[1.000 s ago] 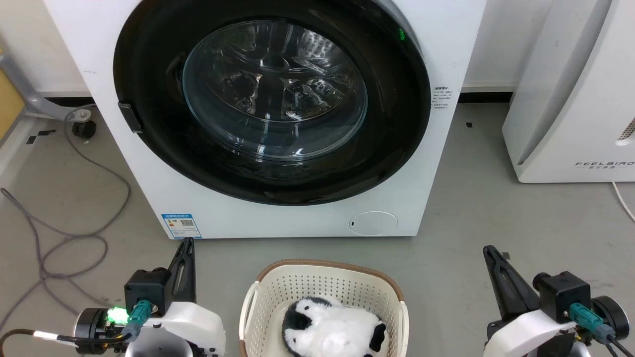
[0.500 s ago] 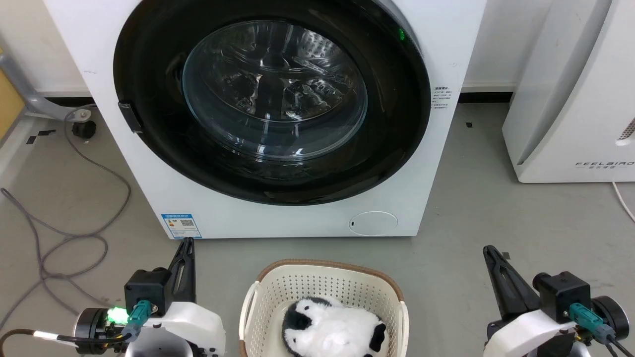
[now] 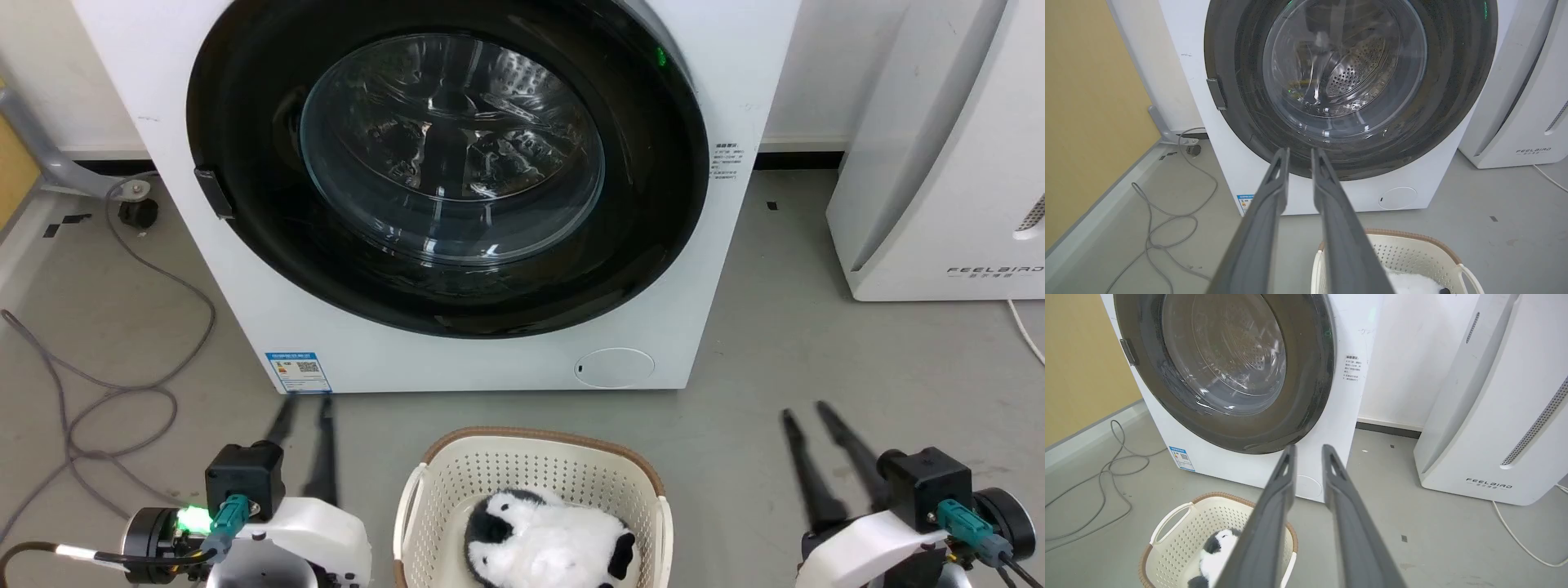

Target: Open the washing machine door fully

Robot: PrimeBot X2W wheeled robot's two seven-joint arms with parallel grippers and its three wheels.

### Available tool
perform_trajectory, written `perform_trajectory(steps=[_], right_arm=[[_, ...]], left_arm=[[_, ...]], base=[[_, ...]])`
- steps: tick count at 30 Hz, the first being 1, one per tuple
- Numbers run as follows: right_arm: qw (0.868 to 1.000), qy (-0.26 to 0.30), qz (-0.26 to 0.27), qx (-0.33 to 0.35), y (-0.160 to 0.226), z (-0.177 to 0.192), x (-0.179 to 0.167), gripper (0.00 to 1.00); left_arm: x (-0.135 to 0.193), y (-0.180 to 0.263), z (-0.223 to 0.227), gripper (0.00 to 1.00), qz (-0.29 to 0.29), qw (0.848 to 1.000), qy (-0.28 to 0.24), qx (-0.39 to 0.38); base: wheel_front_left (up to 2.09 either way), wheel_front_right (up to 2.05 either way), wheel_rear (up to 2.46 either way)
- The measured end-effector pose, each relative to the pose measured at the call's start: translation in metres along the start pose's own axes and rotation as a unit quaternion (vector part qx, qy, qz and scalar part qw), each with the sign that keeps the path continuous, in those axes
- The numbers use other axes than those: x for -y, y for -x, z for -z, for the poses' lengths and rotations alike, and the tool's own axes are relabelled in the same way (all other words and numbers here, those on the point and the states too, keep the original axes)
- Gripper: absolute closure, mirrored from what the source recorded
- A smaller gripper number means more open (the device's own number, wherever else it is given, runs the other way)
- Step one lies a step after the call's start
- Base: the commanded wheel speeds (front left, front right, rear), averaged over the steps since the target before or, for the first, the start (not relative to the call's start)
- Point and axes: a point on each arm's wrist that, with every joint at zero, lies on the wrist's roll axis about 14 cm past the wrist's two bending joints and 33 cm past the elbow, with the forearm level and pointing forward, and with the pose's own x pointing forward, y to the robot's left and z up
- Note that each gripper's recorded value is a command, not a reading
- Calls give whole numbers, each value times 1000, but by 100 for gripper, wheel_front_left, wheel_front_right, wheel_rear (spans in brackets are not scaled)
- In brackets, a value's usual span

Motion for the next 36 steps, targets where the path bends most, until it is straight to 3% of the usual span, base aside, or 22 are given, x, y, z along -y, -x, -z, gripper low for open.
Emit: perform_trajectory(steps=[14, 29, 30, 31, 36], right_arm=[[1000, -17, 7, 17, 0, -6, 5, 0], [996, -72, 14, 42, 0, -14, 10, 0], [996, -74, 15, 45, 0, -15, 11, 58], [996, -78, 16, 46, 0, -15, 11, 98], [993, -106, 18, 55, 0, -17, 13, 100]], left_arm=[[3, 0, -1, 0, 1, 1000, 2, 7], [4, 0, -2, 0, -3, 1000, 9, 17], [4, 0, -2, 0, -3, 1000, 10, 18], [4, 0, -2, 0, -3, 1000, 10, 18], [3, 0, -2, 0, -7, 1000, 13, 20]], base=[[0, 0, 0], [0, 0, 0], [0, 0, 0], [0, 0, 0], [0, 0, 0]])
